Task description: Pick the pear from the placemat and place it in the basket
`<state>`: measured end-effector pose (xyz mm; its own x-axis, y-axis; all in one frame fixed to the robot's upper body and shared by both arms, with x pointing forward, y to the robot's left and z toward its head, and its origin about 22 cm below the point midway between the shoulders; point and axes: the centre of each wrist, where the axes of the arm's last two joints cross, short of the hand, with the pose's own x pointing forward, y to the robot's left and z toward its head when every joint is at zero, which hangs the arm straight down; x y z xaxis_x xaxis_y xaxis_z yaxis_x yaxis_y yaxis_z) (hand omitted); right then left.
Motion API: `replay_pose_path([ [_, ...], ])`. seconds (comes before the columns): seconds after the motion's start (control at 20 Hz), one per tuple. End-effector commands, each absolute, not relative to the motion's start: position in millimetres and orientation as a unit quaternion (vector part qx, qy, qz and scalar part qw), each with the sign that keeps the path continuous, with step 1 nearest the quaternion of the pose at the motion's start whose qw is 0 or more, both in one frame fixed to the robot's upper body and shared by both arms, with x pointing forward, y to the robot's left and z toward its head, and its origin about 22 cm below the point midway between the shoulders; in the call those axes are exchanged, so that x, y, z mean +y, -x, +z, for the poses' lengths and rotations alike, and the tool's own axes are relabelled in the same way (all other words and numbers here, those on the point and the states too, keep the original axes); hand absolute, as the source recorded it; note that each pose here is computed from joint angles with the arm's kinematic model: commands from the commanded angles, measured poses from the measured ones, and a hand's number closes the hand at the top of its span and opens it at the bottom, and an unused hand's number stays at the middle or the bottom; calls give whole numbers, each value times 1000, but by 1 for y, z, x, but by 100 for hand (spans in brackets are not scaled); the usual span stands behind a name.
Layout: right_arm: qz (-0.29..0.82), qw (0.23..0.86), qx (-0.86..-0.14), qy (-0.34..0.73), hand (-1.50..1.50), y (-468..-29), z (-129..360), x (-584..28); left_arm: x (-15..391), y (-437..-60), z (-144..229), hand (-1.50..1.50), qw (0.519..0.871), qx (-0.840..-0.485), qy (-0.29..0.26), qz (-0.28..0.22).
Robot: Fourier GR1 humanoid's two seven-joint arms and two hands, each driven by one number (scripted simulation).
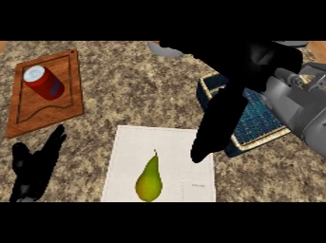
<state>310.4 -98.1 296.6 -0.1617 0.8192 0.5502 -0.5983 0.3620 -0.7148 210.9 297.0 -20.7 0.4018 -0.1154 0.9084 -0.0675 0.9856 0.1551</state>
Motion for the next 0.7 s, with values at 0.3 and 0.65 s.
replay_pose_path([
  [0.3,586,655,-465,112,-150,-293,300,-114,304,-182,-47,0,874,-480,-73,-15],
  [0.65,559,665,-486,89,-150,-292,249,-98,295,-178,-56,0,872,-482,-77,-18],
])
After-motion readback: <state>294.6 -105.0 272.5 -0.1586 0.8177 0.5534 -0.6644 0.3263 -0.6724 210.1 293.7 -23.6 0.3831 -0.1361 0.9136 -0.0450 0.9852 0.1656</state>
